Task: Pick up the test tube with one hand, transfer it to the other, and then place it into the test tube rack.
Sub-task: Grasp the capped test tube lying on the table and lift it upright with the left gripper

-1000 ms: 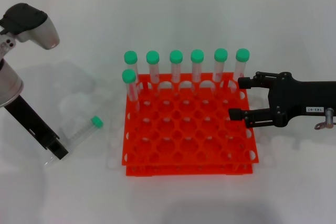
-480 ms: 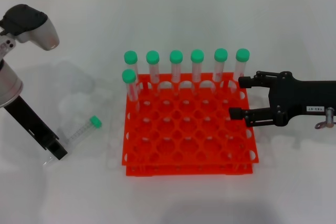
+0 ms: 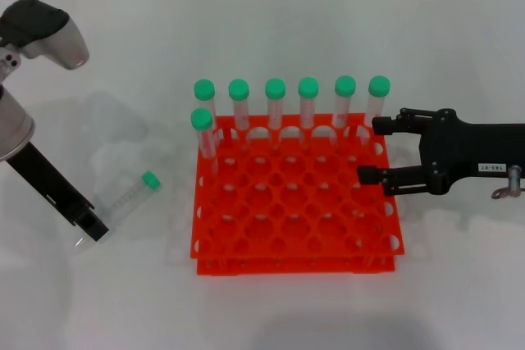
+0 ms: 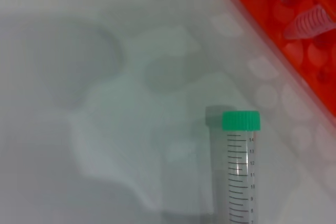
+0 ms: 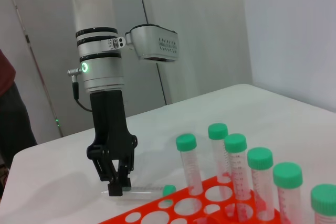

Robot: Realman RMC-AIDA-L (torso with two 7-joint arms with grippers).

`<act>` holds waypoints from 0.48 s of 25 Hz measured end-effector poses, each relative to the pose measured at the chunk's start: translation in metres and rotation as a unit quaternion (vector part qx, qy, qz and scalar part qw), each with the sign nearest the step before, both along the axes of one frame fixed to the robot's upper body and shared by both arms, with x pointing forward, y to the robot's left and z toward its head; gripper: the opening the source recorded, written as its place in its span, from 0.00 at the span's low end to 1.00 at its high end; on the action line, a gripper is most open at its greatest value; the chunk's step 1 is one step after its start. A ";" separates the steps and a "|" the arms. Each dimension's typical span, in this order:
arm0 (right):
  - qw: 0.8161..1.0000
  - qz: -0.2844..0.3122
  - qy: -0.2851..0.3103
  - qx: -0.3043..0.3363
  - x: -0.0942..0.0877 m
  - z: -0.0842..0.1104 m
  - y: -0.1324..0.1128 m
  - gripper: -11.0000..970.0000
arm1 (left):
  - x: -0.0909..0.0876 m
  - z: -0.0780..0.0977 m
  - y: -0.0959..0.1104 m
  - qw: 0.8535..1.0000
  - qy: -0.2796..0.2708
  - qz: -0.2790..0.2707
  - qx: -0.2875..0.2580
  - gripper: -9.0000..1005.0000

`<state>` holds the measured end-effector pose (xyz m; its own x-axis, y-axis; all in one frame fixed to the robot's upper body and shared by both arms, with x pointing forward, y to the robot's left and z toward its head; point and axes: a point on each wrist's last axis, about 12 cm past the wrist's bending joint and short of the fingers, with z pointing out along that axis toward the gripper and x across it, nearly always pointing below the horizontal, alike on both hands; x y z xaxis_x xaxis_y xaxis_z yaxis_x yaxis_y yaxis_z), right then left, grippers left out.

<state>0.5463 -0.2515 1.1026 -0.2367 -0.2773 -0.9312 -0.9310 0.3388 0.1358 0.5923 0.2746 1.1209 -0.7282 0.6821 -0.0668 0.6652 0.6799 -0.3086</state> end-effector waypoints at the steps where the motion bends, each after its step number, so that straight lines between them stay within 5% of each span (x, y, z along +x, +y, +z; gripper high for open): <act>1: 1.000 0.000 0.000 0.000 0.000 0.000 0.000 0.89 | 0.000 0.001 0.000 1.000 -0.001 0.000 -0.002 0.20; 12: 1.000 -0.011 -0.006 0.005 0.002 0.001 -0.002 0.89 | 0.000 0.013 0.025 0.995 -0.066 0.058 -0.048 0.20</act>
<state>0.5481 -0.2535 1.1040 -0.2315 -0.2632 -0.9366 -0.9250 0.3576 0.1281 0.5924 0.2999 1.1342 -0.7818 0.5803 -0.2280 0.6235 0.7253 -0.2919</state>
